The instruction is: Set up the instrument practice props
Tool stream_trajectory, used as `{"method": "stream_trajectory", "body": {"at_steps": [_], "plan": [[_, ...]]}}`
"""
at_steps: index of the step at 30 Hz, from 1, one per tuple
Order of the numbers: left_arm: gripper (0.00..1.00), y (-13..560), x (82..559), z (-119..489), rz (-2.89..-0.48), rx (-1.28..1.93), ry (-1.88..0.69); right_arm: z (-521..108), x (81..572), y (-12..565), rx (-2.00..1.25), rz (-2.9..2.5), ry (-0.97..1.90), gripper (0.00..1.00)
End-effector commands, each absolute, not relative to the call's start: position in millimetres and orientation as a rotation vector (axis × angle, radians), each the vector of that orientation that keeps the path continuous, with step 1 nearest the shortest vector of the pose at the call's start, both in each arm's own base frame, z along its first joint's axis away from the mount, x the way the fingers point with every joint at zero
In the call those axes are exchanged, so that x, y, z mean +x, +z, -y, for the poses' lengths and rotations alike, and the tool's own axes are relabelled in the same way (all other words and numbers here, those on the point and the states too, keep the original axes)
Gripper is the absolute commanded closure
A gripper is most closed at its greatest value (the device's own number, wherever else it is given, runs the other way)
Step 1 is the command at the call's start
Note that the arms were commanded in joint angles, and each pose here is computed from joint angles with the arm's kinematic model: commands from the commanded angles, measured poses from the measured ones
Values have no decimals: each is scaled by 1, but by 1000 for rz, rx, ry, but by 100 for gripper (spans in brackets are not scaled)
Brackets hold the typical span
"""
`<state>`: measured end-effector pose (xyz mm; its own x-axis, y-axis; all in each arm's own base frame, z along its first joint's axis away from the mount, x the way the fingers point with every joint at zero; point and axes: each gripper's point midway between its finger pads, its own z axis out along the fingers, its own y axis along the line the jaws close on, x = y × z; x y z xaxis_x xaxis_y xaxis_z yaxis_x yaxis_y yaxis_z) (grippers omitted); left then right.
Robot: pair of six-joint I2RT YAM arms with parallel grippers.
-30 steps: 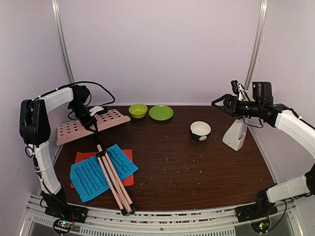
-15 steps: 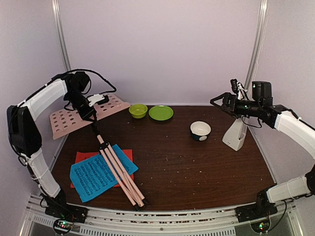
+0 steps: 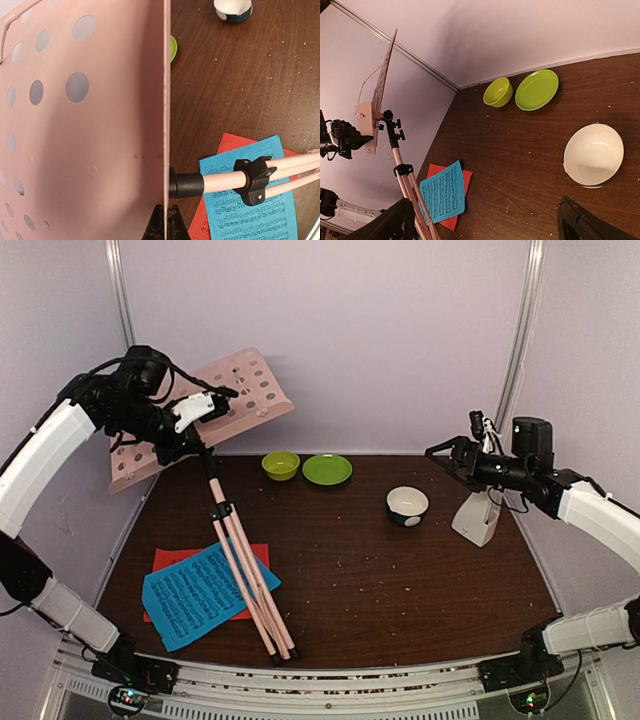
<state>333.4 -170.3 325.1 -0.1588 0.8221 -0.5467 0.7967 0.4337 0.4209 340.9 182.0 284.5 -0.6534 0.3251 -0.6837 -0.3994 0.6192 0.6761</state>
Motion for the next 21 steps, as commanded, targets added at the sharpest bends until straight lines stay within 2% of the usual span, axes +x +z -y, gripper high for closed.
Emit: {"method": "stream_trajectory", "body": {"at_steps": [1,15,21], "plan": [[100,465,328,202,-1405,1185,112,-200,334,308,-94,-1917,1179,0],[100,562,232,283,-921,1212,-161,-316,298,345,-307,-1813,1567,8],[100,580,200,307,-800,1221,-295,-354,287,362,-397,-1729,1713,8]]}}
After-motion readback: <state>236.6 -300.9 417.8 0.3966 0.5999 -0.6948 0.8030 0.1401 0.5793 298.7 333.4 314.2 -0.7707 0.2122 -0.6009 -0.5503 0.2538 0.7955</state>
